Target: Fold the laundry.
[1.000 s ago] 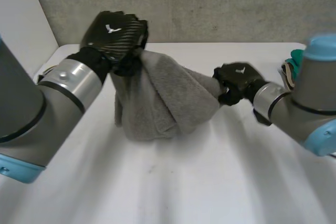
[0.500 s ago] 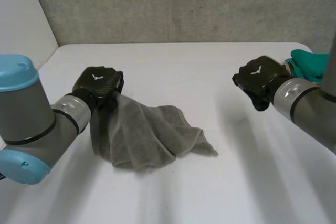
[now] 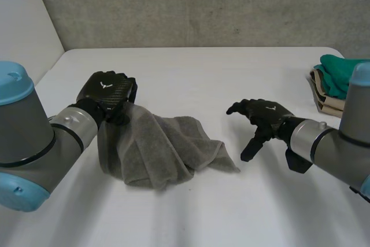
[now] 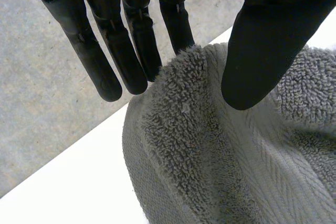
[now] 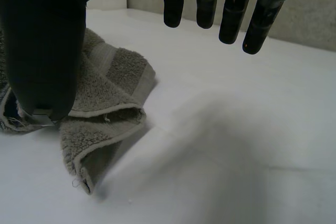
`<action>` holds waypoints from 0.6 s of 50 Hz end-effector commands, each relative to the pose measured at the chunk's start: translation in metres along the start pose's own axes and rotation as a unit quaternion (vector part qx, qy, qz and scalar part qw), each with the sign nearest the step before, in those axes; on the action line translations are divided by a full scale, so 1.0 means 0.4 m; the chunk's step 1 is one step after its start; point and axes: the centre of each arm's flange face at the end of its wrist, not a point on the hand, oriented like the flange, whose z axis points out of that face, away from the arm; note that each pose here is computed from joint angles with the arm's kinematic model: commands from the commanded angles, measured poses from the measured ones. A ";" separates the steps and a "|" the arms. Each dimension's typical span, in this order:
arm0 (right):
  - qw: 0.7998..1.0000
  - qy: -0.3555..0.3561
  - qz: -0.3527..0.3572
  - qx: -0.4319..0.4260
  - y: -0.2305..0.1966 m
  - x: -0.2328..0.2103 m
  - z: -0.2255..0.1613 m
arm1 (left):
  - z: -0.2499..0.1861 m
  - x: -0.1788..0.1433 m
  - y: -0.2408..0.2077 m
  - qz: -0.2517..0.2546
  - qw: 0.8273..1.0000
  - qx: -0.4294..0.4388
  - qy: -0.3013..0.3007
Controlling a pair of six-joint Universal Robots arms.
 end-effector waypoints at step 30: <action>0.988 -0.020 -0.149 0.037 0.043 -0.151 0.142 | -0.122 -0.047 -0.149 0.007 0.994 0.099 -0.041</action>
